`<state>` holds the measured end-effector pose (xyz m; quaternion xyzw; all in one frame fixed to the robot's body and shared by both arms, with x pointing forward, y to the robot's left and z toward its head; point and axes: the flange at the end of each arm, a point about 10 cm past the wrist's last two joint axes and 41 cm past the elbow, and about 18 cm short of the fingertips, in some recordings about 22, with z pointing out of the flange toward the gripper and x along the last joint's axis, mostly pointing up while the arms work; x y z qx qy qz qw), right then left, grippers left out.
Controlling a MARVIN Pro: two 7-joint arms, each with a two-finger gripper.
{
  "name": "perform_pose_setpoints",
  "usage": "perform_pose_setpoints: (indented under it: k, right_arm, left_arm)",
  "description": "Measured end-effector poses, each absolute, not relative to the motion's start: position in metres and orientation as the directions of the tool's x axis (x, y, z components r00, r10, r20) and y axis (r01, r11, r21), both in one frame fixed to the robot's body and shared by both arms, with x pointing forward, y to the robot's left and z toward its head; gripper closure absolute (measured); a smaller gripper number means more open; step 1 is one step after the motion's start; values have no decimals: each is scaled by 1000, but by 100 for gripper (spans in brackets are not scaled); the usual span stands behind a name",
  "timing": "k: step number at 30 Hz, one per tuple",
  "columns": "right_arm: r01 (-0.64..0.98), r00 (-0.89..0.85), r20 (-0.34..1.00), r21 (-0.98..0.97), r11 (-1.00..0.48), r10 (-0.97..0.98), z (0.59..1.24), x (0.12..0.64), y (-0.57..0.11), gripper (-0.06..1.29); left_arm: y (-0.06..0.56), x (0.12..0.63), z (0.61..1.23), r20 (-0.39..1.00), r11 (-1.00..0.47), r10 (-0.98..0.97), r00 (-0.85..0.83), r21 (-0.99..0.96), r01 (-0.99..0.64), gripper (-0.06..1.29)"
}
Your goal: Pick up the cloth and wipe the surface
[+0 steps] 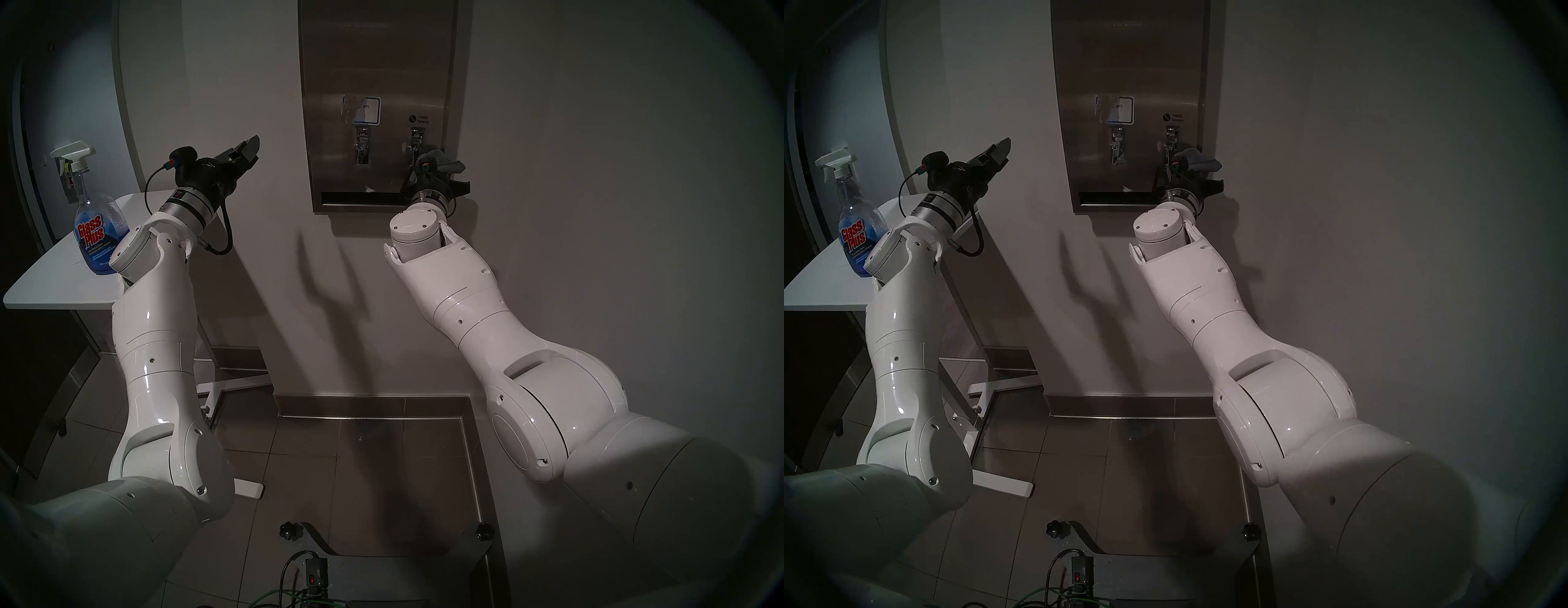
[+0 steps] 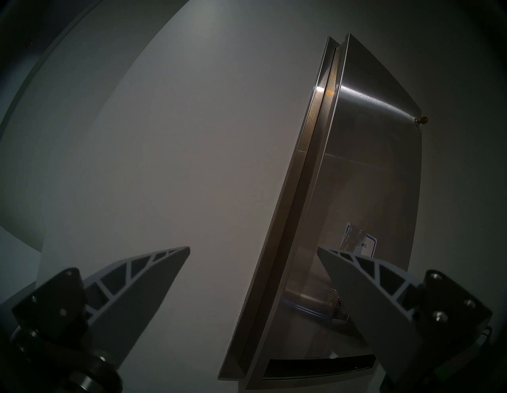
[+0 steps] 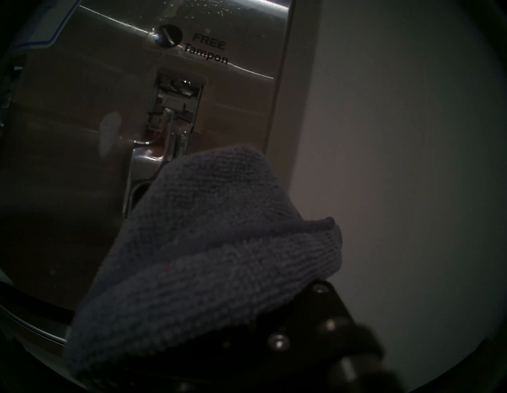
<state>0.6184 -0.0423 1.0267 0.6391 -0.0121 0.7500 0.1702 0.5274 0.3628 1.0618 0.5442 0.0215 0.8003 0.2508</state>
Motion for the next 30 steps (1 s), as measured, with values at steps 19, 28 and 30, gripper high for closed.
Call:
perform_pose_setpoints:
  k: [19,28,30]
  right_arm:
    - [-246,-87,974,184,-952,211,1021,613,1,127]
    - [-228,-75,979,170,-959,192,1020,612,13,127]
    - [-215,-70,980,167,-962,186,1019,611,19,127]
  left_arm:
    - [371,524,1063,860,-881,418,-293,305,-361,-3]
    - [365,526,1063,862,-879,416,-288,301,-370,-3]
    - [365,526,1063,863,-879,416,-288,300,-370,-3]
